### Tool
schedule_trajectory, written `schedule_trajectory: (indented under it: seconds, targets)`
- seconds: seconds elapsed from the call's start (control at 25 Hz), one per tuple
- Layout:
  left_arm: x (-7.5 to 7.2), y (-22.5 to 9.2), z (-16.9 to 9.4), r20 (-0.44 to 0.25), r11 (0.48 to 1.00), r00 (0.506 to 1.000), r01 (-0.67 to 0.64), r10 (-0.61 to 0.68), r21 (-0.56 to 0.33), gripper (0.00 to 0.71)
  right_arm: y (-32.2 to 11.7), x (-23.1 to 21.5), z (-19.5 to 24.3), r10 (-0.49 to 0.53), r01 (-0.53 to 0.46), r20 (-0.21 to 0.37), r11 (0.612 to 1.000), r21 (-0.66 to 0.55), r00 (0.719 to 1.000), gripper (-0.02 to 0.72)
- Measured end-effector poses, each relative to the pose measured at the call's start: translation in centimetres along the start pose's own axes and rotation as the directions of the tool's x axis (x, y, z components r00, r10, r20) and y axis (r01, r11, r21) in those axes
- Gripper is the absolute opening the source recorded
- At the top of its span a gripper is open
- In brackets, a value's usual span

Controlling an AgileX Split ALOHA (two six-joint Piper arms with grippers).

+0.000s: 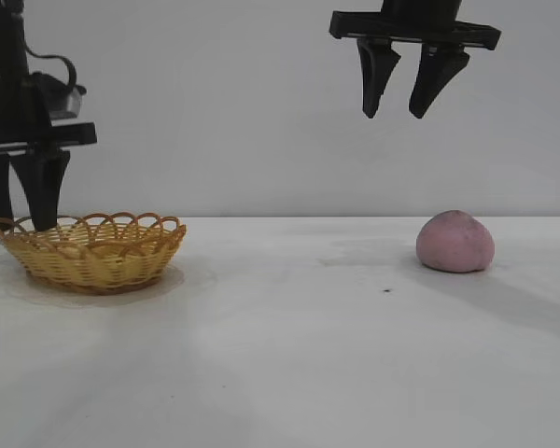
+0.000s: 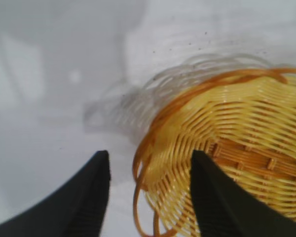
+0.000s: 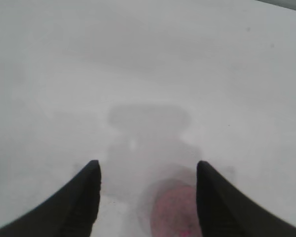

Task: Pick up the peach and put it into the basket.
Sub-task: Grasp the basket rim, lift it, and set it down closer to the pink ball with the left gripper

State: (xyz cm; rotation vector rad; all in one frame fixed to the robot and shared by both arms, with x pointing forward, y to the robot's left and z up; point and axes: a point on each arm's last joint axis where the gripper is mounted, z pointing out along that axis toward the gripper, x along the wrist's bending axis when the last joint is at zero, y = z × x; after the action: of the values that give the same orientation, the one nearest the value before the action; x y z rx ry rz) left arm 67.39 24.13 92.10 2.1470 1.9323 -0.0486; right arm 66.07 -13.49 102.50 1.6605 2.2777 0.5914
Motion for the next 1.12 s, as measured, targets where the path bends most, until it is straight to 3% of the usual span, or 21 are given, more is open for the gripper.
schedule_trajectory:
  seconds: [0.04, 0.08, 0.2, 0.32, 0.44, 0.56, 0.8, 0.84, 1.0, 1.12]
  targets:
    - [-0.3, 0.2, -0.2, 0.032, 1.0, 0.999, 0.022, -0.022, -0.019, 0.067, 0.0, 0.0, 0.0, 0.0, 0.0, 0.0, 1.0, 0.0, 1.0, 0.403]
    - [-0.7, 0.3, -0.5, 0.063, 0.998, 0.997, 0.042, -0.039, -0.04, 0.0, 0.0, 0.0, 0.0, 0.0, 0.0, 0.0, 1.0, 0.0, 1.0, 0.403]
    - [-2.0, -0.3, -1.4, 0.212, 0.986, 0.971, 0.133, -0.109, -0.101, 0.0, 0.0, 0.0, 0.0, 0.0, 0.0, 0.0, 1.0, 0.0, 1.0, 0.403]
    - [-2.9, -2.7, -1.8, 0.343, 0.943, 0.907, 0.304, -0.243, -0.137, 0.0, 0.0, 0.0, 0.0, 0.0, 0.0, 0.0, 1.0, 0.002, 1.0, 0.403]
    - [-4.2, -6.2, -1.8, 0.418, 0.89, 0.849, 0.423, -0.324, -0.171, 0.0, 0.0, 0.0, 0.1, 0.002, -0.002, 0.0, 1.0, 0.004, 1.0, 0.403]
    - [-5.9, -9.0, -0.9, 0.421, 0.872, 0.837, 0.455, -0.35, -0.179, 0.0, 0.0, 0.0, 0.1, 0.006, -0.006, -0.005, 1.0, 0.003, 1.0, 0.403]
    - [-7.0, -10.8, 0.9, 0.387, 0.879, 0.844, 0.454, -0.371, -0.149, 0.0, 0.0, 0.0, 0.2, 0.006, -0.006, -0.005, 1.0, 0.003, 1.0, 0.403]
    - [-7.0, -10.8, 1.1, 0.384, 0.876, 0.843, 0.459, -0.377, -0.148, 0.067, 0.0, 0.1, 0.2, 0.007, -0.007, -0.006, 1.0, 0.003, 1.0, 0.403]
    - [-6.8, -10.9, 2.0, 0.369, 0.872, 0.84, 0.472, -0.399, -0.132, 0.067, 0.0, 0.1, 0.2, 0.007, -0.007, -0.006, 1.0, 0.003, 1.0, 0.403]
    - [-6.7, -11.0, 2.2, 0.365, 0.873, 0.841, 0.47, -0.399, -0.128, 0.19, 0.0, 0.1, 0.2, 0.007, -0.007, -0.006, 1.0, 0.003, 1.0, 0.403]
